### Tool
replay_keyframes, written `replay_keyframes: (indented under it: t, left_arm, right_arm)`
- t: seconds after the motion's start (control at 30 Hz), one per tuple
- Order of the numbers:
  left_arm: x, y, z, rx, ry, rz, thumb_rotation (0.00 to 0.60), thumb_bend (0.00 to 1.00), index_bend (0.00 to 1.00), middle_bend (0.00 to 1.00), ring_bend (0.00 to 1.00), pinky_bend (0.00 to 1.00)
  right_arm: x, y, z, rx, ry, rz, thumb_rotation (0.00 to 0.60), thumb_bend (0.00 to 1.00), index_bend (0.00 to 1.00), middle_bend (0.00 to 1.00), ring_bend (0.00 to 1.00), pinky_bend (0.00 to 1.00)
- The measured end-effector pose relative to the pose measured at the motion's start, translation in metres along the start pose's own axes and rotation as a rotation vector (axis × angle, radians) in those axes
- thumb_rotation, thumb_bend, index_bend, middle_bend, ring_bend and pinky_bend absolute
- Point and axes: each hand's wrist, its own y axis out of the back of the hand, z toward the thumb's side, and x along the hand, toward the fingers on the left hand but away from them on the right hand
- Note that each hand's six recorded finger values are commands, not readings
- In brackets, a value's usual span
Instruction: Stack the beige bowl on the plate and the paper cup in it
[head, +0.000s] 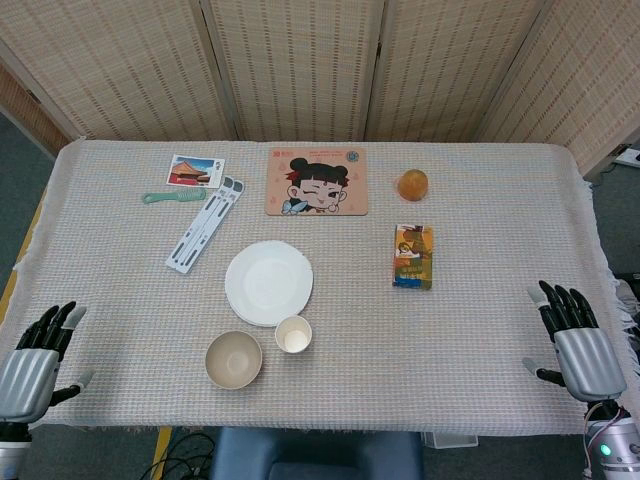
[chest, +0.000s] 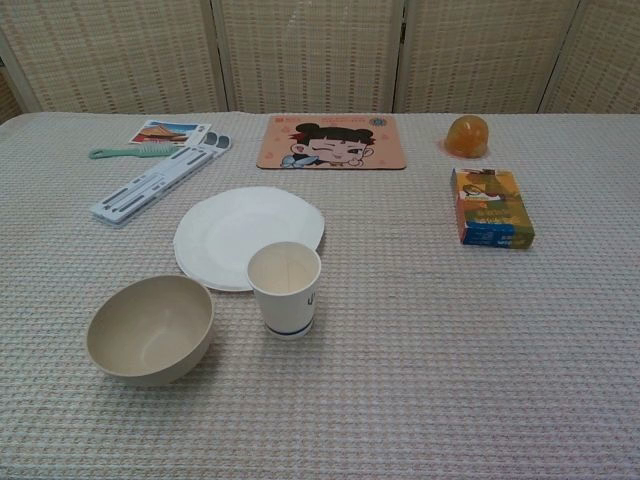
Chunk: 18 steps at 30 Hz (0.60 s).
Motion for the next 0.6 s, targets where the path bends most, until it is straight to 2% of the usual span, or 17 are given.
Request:
replay_keyframes:
  t: [0.37,0.6]
  left_arm:
    - [-0.005,0.000,0.002,-0.005,0.001,-0.007,0.600,0.26,0.07,0.07,0.01,0.20]
    - [-0.018,-0.007,0.008,-0.031,0.017,-0.069,0.600,0.26,0.11,0.08,0.01,0.20]
  right_arm:
    - [-0.002,0.001,-0.002,-0.011,-0.009,-0.003,0.600,0.10,0.00,0.00,0.00,0.00]
    - [0.000,0.007,-0.006,-0.038,-0.011,-0.013,0.600,0.10,0.00,0.00,0.00,0.00]
